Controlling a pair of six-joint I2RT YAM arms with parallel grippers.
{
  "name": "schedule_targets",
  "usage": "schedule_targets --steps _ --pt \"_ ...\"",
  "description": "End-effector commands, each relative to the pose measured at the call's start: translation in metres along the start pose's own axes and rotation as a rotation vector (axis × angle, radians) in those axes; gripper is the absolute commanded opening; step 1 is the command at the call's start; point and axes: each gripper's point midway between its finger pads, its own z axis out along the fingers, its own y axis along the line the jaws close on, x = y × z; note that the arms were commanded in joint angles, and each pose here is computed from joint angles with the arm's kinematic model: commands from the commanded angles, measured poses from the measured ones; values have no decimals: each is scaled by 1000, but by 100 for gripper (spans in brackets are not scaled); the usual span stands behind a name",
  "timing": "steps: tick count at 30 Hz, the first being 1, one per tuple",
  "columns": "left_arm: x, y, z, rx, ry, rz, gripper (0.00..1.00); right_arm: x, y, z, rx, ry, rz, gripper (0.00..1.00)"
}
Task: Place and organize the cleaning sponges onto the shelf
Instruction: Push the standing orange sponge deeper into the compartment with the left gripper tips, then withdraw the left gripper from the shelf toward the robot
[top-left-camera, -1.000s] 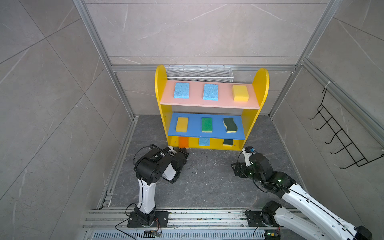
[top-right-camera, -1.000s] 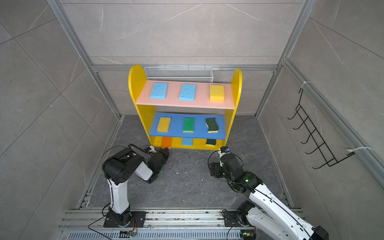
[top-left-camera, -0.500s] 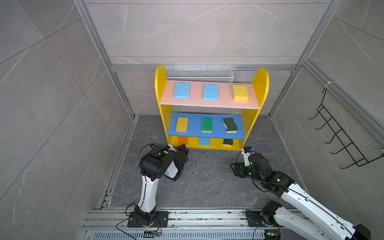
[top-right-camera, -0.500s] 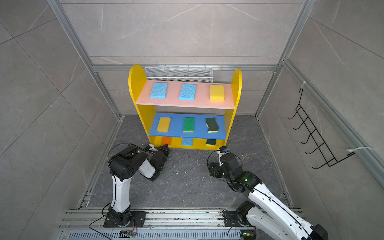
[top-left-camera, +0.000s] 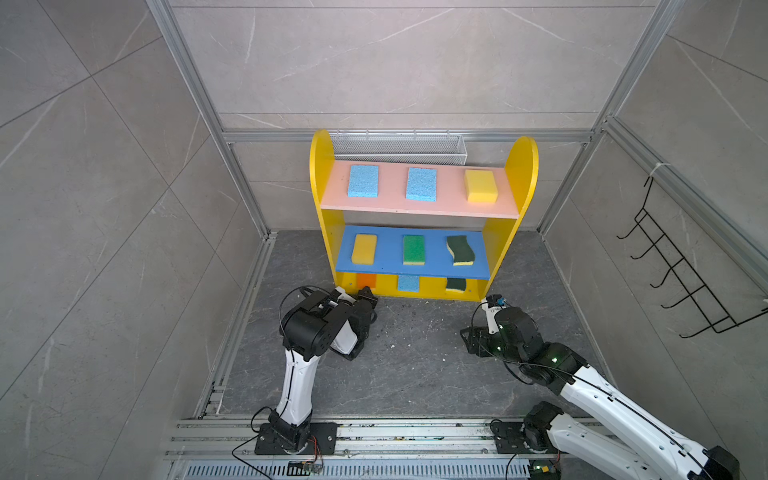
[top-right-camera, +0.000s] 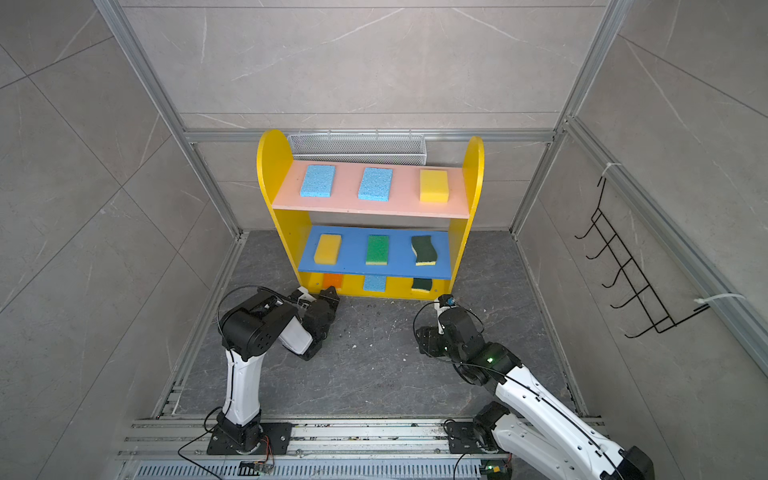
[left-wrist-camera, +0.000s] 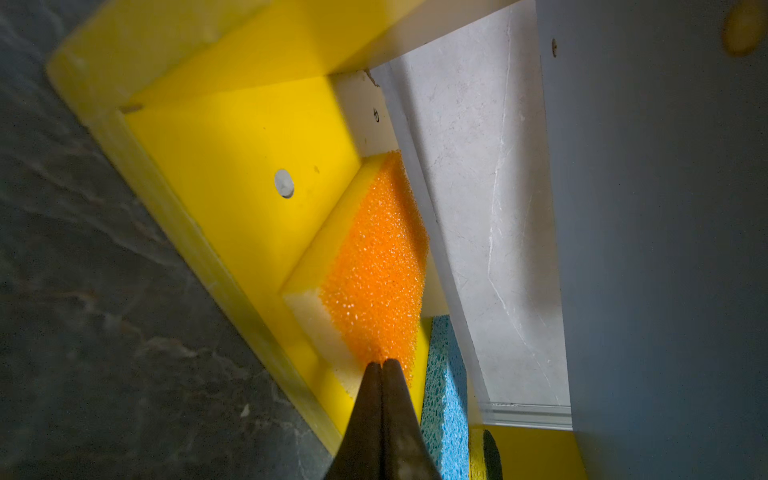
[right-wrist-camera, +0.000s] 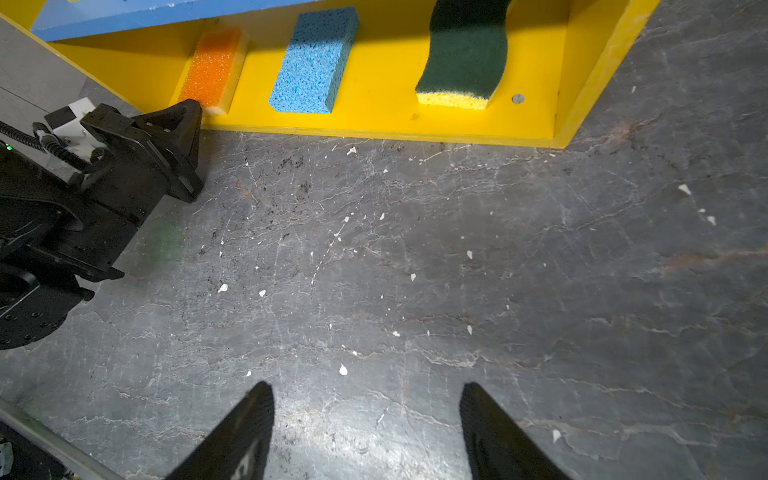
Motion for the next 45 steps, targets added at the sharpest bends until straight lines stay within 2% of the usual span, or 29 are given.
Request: schedule_targets --steps 1,12,22,25,29,35,40,45 --pt "-1 68 -6 -222 -8 128 0 2 -1 3 -5 1 -11 73" --pt "6 66 0 -214 19 134 0 1 -1 2 -5 0 -7 73" --pt "5 57 -23 -223 46 198 2 0 -3 -2 4 -4 1 73" --pt "2 47 -34 -206 35 251 5 -1 -5 -5 21 -8 0 72" --pt "-4 42 -47 -200 35 313 7 -7 -11 -15 52 -33 11 65" --pt "-7 25 -68 -178 67 422 8 -14 -11 -27 61 -54 29 65" --pt "-14 11 -90 -235 105 556 8 -13 -19 -31 109 -44 67 64" --pt "-28 0 -115 -294 158 689 12 -23 -29 -49 171 -79 86 65"
